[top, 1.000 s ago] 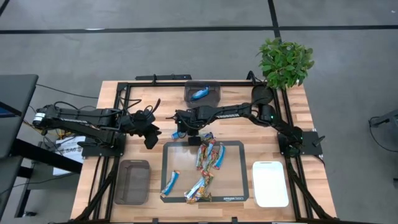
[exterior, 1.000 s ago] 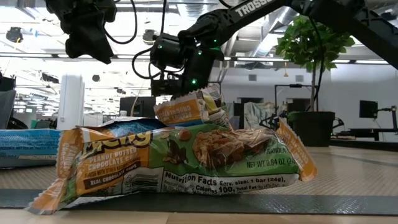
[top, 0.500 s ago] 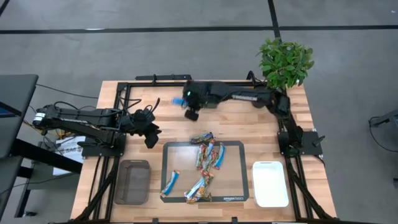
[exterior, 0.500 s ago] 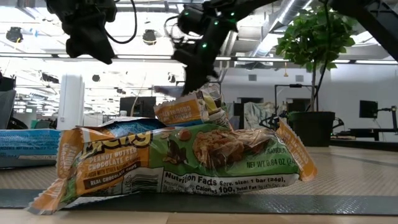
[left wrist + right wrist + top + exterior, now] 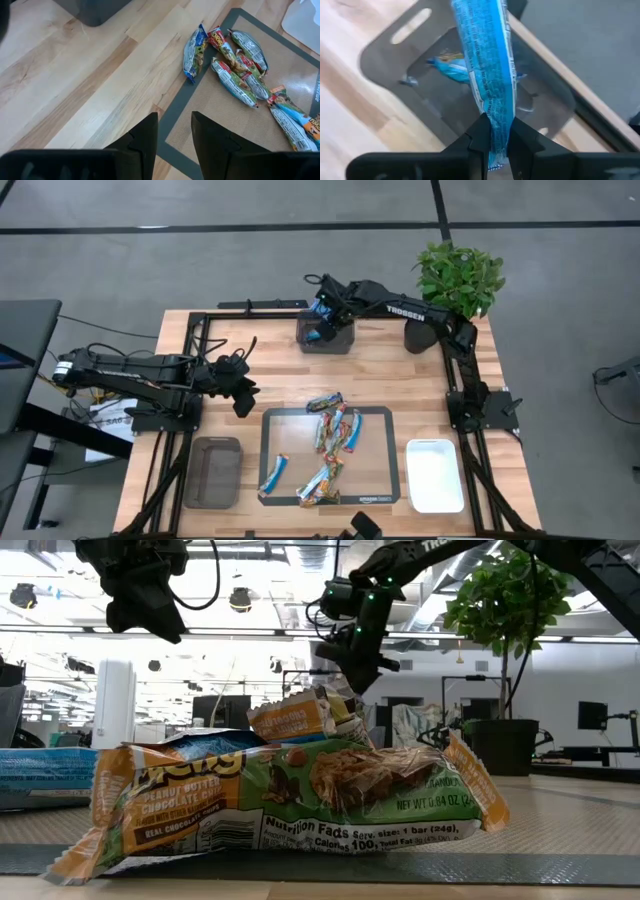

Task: Pick and place Granola Bars by type
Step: Put the blue granola bar into the top black bin

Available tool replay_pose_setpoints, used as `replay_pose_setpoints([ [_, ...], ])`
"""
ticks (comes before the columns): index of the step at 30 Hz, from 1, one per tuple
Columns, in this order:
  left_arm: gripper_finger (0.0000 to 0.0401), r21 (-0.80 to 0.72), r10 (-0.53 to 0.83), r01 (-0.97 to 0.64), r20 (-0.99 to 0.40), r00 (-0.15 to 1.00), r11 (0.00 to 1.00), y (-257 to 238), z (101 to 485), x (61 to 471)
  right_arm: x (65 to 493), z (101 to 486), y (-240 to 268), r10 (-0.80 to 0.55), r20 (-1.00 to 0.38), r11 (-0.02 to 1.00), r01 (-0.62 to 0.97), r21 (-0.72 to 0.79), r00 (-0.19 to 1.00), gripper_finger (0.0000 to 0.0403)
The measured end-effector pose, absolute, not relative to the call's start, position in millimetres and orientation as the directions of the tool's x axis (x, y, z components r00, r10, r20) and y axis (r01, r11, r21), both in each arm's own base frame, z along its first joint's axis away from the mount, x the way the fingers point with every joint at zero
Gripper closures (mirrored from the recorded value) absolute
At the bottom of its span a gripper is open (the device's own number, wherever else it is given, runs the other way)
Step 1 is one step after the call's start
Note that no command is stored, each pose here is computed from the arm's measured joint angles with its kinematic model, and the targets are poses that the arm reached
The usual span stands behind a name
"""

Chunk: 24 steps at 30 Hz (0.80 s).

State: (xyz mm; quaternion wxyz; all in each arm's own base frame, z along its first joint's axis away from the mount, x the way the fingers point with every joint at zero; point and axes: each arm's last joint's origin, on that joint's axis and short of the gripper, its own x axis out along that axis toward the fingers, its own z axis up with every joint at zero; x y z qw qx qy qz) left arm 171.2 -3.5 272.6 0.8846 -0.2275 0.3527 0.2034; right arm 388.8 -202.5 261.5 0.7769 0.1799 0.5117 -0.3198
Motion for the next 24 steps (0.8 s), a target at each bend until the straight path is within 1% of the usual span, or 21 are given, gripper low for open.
replay_pose_setpoints([
  [9, 0.0291, -0.263, 0.200, -0.524, -0.717, 0.668, 0.810, -3.5, 272.6, 171.2, 390.5, 261.9, -201.0, -0.312, -0.907, 0.741, 0.669, -0.047, 0.283, 0.0362],
  [12, 0.0291, -0.263, 0.200, -0.524, -0.717, 0.668, 0.810, -3.5, 272.6, 171.2, 390.6, 261.9, -201.0, -0.312, -0.907, 0.748, 0.662, -0.051, 0.283, 0.0357],
  [15, 0.0291, -0.268, 0.200, -0.528, -0.717, 0.668, 0.805, -3.5, 272.6, 171.2, 390.4, 261.8, -200.9, -0.312, -0.908, 0.756, 0.652, -0.057, 0.281, 0.0340],
  [22, 0.0291, -0.274, 0.200, -0.533, -0.716, 0.668, 0.801, -3.5, 272.6, 171.2, 391.0, 261.8, -199.9, -0.307, -0.908, 0.760, 0.648, -0.053, 0.285, 0.0282],
  [24, 0.0291, -0.274, 0.200, -0.533, -0.717, 0.668, 0.801, -3.5, 272.6, 171.2, 392.7, 262.0, -198.1, -0.279, -0.909, 0.789, 0.613, -0.033, 0.309, 0.0269],
])
